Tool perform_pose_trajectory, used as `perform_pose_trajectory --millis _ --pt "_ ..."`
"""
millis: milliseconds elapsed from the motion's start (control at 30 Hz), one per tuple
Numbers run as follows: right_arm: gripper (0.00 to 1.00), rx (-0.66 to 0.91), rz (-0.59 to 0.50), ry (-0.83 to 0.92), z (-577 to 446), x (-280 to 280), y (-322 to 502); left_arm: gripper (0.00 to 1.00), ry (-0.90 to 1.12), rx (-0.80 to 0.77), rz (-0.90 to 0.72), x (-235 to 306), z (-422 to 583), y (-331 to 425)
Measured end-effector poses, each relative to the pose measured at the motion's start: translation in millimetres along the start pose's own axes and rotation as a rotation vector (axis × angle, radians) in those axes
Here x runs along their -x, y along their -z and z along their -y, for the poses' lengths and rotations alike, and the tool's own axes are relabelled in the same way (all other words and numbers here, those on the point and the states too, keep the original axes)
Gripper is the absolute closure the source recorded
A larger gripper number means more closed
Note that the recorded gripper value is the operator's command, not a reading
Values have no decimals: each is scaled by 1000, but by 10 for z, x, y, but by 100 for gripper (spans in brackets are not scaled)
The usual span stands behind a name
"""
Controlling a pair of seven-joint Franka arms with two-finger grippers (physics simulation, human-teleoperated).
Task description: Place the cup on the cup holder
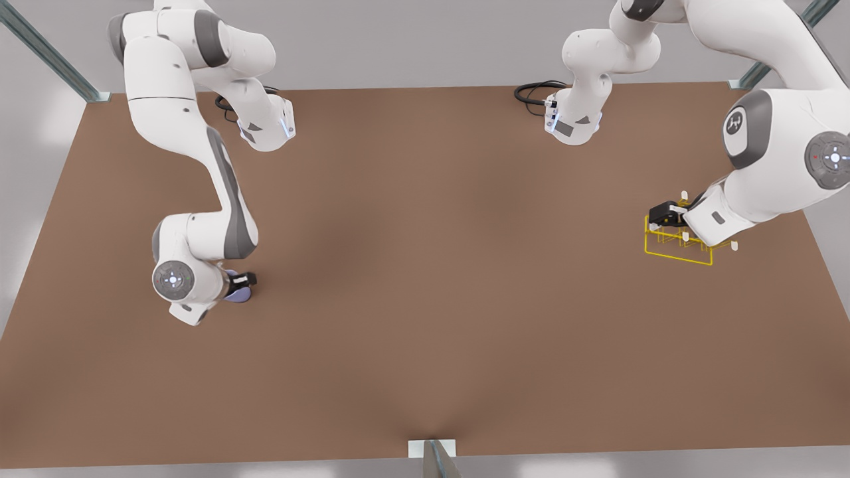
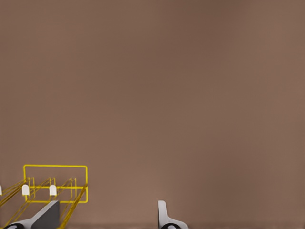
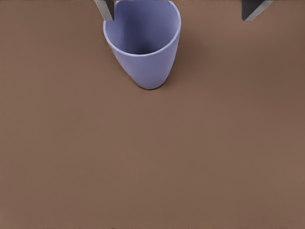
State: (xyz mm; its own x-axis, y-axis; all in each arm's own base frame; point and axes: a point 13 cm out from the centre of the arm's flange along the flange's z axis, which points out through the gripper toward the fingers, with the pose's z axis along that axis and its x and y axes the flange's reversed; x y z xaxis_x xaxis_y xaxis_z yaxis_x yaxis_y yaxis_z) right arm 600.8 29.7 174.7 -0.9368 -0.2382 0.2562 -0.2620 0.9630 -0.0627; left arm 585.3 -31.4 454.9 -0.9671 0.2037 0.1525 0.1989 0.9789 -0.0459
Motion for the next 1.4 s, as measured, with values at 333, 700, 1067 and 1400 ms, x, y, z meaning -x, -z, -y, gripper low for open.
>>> perform_pose_trajectory --millis 333,700,1067,1400 --pt "0 18 172 57 -86 -275 -213 0 -4 -3 -29 -26 -8 -104" --pt "0 30 177 99 -184 -341 -537 0 2 -9 -60 -54 -66 -189" --pt "0 27 161 137 -232 -318 -707 0 3 -21 -127 -221 -54 -233" --pt "17 28 135 149 -205 -319 -893 0 1 -27 -165 -277 -30 -293"
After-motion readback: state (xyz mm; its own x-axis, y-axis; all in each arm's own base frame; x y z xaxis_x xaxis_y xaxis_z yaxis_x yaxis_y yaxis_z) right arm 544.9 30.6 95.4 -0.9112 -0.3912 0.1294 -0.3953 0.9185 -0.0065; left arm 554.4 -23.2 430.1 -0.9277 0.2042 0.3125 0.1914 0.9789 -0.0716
